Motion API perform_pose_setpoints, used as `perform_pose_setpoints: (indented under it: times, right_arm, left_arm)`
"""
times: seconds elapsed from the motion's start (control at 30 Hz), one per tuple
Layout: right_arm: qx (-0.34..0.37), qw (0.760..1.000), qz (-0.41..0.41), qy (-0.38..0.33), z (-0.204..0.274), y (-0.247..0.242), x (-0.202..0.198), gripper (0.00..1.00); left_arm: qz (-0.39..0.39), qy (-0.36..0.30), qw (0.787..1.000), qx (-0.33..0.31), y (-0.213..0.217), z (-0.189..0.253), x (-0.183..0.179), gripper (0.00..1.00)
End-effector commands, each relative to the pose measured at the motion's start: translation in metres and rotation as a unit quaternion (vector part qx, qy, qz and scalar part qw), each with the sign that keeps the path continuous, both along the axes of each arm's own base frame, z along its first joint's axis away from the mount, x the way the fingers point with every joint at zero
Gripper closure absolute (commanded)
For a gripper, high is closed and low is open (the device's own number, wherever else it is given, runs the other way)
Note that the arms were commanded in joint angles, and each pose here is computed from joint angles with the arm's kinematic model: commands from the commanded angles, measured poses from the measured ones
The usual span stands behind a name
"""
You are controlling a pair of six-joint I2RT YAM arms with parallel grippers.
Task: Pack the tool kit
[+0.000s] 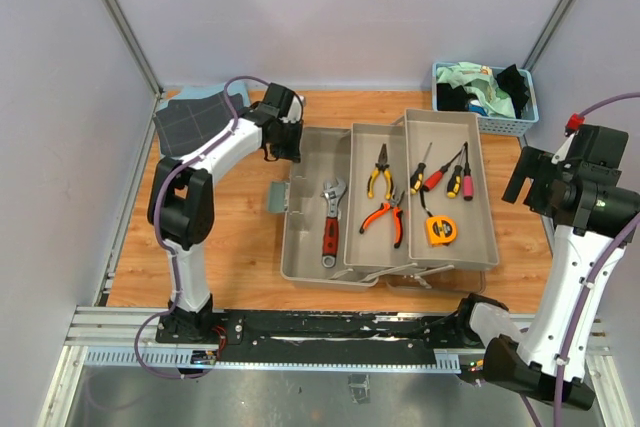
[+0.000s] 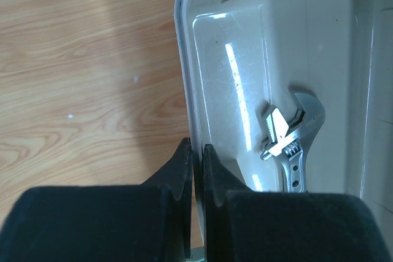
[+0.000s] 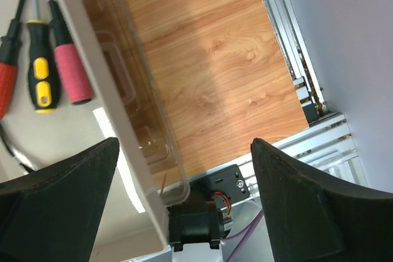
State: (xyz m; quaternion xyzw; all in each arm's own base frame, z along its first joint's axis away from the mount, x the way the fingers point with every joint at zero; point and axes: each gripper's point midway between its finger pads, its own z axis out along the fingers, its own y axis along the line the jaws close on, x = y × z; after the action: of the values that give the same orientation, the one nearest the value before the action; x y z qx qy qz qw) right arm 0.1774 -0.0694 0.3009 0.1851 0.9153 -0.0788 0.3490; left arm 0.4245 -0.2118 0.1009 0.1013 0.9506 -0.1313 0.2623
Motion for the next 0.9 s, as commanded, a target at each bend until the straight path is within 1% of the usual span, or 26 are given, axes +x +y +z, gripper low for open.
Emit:
perform_pose_setpoints:
  times: [0.0, 0.23, 0.37, 0.53, 0.6, 0.77, 0.87]
  right_arm:
    - [0.015, 1.000, -0.016, -0.017, -0.002, -0.004, 0.008, 0.10]
    - [0.055, 0.998, 0.006, 0.001, -0.036, 0.004, 0.024, 0.10]
    - [0.104, 0.993, 0.043, 0.017, -0.065, 0.019, 0.036, 0.10]
    - [0.187, 0.976, 0.105, 0.043, -0.091, 0.048, 0.045, 0.12]
    - [0.208, 0.969, 0.124, 0.051, -0.097, 0.056, 0.046, 0.13]
    - [0.269, 0.948, 0.150, 0.075, -0.119, 0.075, 0.044, 0.20]
    - [0.288, 0.939, 0.159, 0.097, -0.135, 0.081, 0.038, 0.23]
  left_arm:
    - [-0.017, -0.001, 0.996, 0.083, 0.064, -0.005, -0.004, 1.00]
    - [-0.001, 0.000, 0.996, 0.093, 0.095, -0.008, -0.005, 1.00]
    - [0.000, -0.002, 0.995, 0.095, 0.101, -0.007, -0.006, 1.00]
    - [0.000, 0.001, 0.996, 0.092, 0.102, -0.009, -0.009, 1.00]
    - [0.000, 0.003, 0.996, 0.090, 0.102, -0.009, -0.010, 1.00]
    - [-0.003, 0.003, 0.997, 0.083, 0.099, -0.009, -0.009, 1.00]
    - [-0.005, 0.002, 0.997, 0.079, 0.098, -0.007, -0.008, 1.00]
